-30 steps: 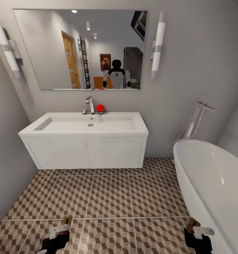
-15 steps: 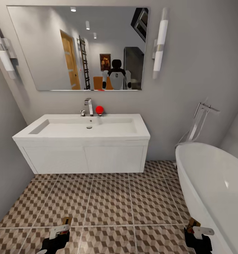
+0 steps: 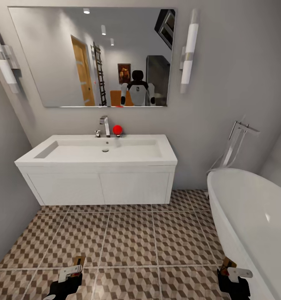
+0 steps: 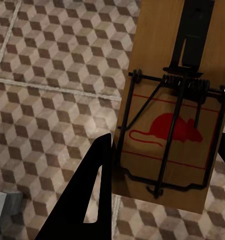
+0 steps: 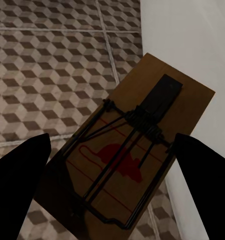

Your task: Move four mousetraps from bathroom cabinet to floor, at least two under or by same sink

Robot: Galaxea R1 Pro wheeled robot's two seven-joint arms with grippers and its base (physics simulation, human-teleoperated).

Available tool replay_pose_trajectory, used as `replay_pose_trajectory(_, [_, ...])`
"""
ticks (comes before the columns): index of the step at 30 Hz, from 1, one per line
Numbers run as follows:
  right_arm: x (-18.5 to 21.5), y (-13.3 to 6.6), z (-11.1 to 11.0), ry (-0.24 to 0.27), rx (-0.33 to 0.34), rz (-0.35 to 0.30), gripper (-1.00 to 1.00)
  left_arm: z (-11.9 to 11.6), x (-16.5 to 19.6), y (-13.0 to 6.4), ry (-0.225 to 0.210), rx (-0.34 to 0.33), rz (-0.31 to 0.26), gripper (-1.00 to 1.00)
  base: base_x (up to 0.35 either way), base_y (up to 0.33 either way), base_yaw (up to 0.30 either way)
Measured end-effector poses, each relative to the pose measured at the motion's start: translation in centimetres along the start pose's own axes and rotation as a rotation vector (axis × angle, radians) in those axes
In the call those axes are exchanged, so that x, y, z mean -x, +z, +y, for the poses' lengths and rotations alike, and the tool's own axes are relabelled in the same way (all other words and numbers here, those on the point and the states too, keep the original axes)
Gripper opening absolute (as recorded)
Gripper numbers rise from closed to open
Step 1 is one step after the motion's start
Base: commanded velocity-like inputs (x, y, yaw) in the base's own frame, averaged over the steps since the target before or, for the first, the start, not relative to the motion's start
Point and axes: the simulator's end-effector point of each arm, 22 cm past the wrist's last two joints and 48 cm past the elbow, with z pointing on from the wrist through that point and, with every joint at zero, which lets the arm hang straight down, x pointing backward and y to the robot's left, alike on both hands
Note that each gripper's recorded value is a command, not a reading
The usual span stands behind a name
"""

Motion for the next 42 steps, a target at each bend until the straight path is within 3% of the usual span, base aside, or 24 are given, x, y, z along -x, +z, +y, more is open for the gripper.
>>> replay_pose_trajectory(42, [-1.7, -0.3, 0.5, -0.006, 0.013, 0.035, -1.0, -0.1, 0.0, 0.0, 0.0, -0.002, 0.0, -1.0, 0.0, 0.0, 0.0])
